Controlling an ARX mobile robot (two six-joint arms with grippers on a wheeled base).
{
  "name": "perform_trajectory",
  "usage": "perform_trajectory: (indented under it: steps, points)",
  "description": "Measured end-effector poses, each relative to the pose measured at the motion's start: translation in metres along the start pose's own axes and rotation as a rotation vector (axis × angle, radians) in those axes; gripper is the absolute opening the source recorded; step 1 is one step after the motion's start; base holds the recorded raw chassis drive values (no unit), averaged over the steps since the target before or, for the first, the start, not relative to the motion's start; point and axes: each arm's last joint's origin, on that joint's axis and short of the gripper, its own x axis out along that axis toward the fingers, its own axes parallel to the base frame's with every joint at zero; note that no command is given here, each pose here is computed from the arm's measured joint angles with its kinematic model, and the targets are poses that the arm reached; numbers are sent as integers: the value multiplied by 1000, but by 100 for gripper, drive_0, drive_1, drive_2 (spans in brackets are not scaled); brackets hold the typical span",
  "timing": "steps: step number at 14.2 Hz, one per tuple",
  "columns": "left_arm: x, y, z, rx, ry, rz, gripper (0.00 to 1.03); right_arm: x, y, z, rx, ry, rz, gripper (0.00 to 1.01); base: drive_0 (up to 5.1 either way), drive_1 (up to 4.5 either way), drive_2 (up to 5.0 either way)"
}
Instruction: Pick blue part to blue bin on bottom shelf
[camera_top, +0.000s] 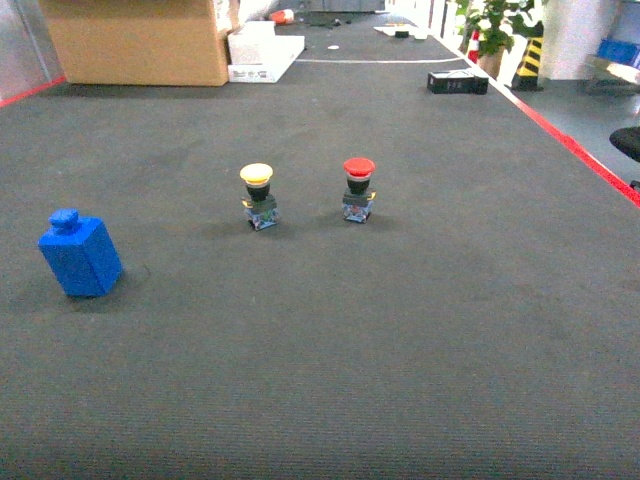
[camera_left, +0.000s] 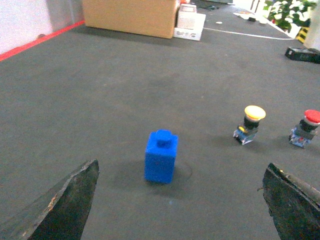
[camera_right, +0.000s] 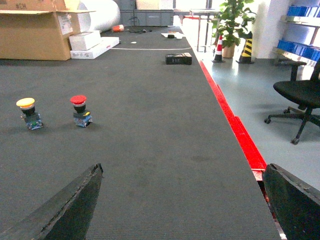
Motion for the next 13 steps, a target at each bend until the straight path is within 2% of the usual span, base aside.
perform_trajectory:
  steps: [1, 4, 6, 9, 13]
  points:
    - [27, -3, 4, -6, 1, -28, 98, 0, 0, 0, 0, 0, 0, 98, 0, 0, 0]
    - [94, -2, -27, 15, 143, -33, 98, 0, 0, 0, 0, 0, 0, 98, 0, 0, 0]
    - [129, 1, -48, 50, 198, -30, 98, 0, 0, 0, 0, 0, 0, 98, 0, 0, 0]
    - [157, 5, -65, 79, 238, -19, 98, 0, 0, 0, 0, 0, 0, 98, 0, 0, 0]
    - [197, 9, -82, 90, 281, -17, 98, 0, 0, 0, 0, 0, 0, 98, 0, 0, 0]
